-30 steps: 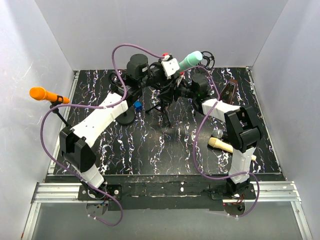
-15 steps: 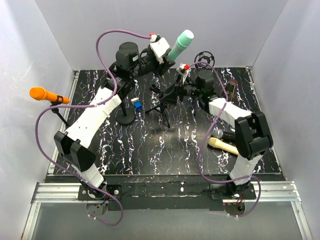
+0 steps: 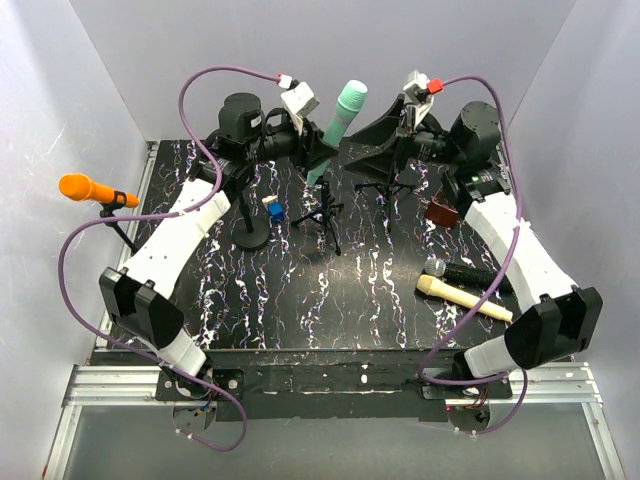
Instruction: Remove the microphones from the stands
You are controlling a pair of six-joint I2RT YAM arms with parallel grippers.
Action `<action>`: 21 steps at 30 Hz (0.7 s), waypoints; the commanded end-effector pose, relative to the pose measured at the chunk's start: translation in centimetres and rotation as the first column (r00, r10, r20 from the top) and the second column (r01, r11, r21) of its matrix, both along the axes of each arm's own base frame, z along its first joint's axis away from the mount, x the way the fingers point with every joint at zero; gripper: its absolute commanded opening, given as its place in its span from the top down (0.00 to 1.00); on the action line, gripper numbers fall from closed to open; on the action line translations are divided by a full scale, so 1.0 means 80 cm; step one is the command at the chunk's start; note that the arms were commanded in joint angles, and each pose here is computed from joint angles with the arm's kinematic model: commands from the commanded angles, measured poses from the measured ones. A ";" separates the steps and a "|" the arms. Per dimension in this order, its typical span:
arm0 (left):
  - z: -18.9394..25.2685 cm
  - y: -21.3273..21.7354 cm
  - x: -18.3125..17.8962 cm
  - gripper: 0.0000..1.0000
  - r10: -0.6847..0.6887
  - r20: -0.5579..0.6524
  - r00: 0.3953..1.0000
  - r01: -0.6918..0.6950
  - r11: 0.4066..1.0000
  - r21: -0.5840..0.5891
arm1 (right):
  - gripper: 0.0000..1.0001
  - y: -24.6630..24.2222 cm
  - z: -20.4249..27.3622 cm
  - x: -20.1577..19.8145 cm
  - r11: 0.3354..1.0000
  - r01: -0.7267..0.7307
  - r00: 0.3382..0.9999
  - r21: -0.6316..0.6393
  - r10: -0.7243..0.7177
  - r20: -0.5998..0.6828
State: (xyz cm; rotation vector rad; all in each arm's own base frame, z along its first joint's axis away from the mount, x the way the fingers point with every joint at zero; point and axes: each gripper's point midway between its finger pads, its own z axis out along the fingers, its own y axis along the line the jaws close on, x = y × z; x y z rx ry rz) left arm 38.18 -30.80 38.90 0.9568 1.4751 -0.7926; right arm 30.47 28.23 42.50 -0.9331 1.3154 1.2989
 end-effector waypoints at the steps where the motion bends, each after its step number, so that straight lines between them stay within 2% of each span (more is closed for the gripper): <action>1: 0.064 -0.001 -0.051 1.00 -0.099 0.054 0.994 0.105 0.985 -0.135 | 0.09 0.007 0.018 0.007 0.999 0.044 0.998 0.001 -0.044 -0.048; 6: 0.079 -0.003 -0.065 1.00 -0.139 0.032 0.990 0.142 0.975 -0.169 | 0.14 0.025 0.046 0.026 0.999 0.050 0.994 0.016 -0.048 -0.098; 11: 0.092 0.003 -0.071 1.00 -0.123 0.051 0.991 0.130 0.977 -0.168 | 0.19 0.021 0.057 0.049 0.985 0.168 0.977 0.027 -0.162 -0.140; 16: 0.089 -0.001 -0.087 1.00 -0.179 0.048 0.983 0.185 0.970 -0.160 | 0.22 0.023 0.062 0.036 0.982 0.184 0.977 0.040 -0.178 -0.121; 21: 0.080 -0.016 -0.107 1.00 -0.233 0.050 0.971 0.238 0.961 -0.140 | 0.33 0.042 0.068 0.022 0.987 0.153 0.985 0.048 -0.149 -0.091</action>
